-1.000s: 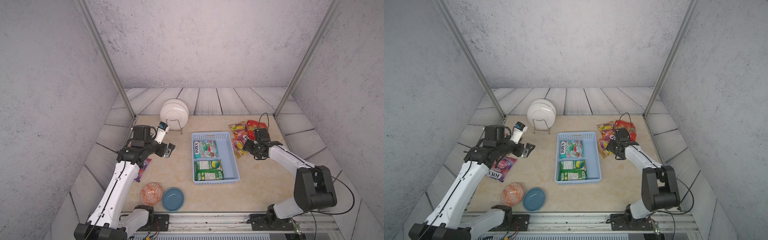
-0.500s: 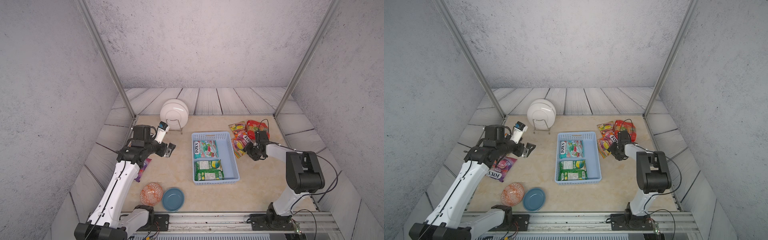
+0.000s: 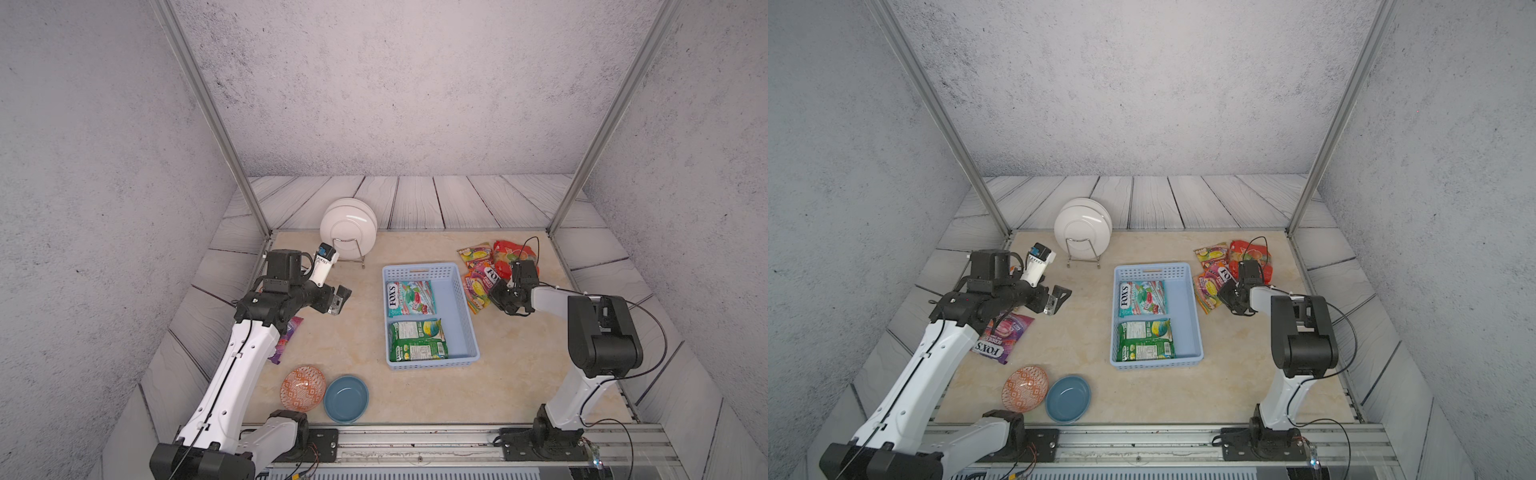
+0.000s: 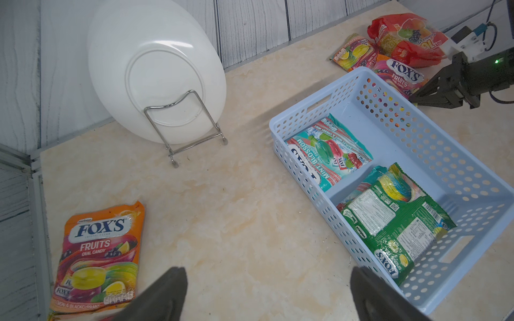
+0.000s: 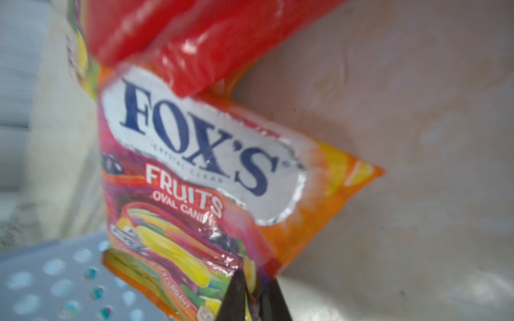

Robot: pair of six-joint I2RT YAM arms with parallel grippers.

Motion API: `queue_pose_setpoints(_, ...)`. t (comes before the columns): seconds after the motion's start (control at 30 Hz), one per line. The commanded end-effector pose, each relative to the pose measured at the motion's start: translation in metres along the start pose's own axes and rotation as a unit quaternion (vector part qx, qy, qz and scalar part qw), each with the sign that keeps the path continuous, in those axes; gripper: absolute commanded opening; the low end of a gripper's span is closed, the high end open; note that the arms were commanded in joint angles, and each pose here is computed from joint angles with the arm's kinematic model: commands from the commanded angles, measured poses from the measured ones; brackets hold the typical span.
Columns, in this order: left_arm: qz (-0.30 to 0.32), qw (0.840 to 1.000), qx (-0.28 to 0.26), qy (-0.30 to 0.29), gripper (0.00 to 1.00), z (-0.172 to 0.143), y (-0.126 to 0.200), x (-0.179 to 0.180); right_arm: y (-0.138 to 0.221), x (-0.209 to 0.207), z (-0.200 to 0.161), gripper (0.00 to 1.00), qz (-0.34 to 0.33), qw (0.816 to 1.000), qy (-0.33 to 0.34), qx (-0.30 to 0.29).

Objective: Put the candies in the basket
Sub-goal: Pick up the candy at the center of the board.

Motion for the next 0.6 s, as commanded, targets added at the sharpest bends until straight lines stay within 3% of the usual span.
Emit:
queue_pose_setpoints(0.0,-0.001,1.0,0.0,0.005,0.99,0.0,0.0,0.002,0.008,0.007,0.004,0.0,0.006,1.0,0.025,-0.003)
queue_pose_setpoints(0.57,-0.009,1.0,-0.004,0.008,0.98,0.001,0.0,0.0,0.139,0.052,0.017,0.0,0.014,0.98,0.174,-0.095)
Point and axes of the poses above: each gripper's point midway between its finger pads, its own y axis back along the fingers, its own x axis along the line the jaws close on, z = x × y, the point moved 8 cm from there along y, back along the fingers
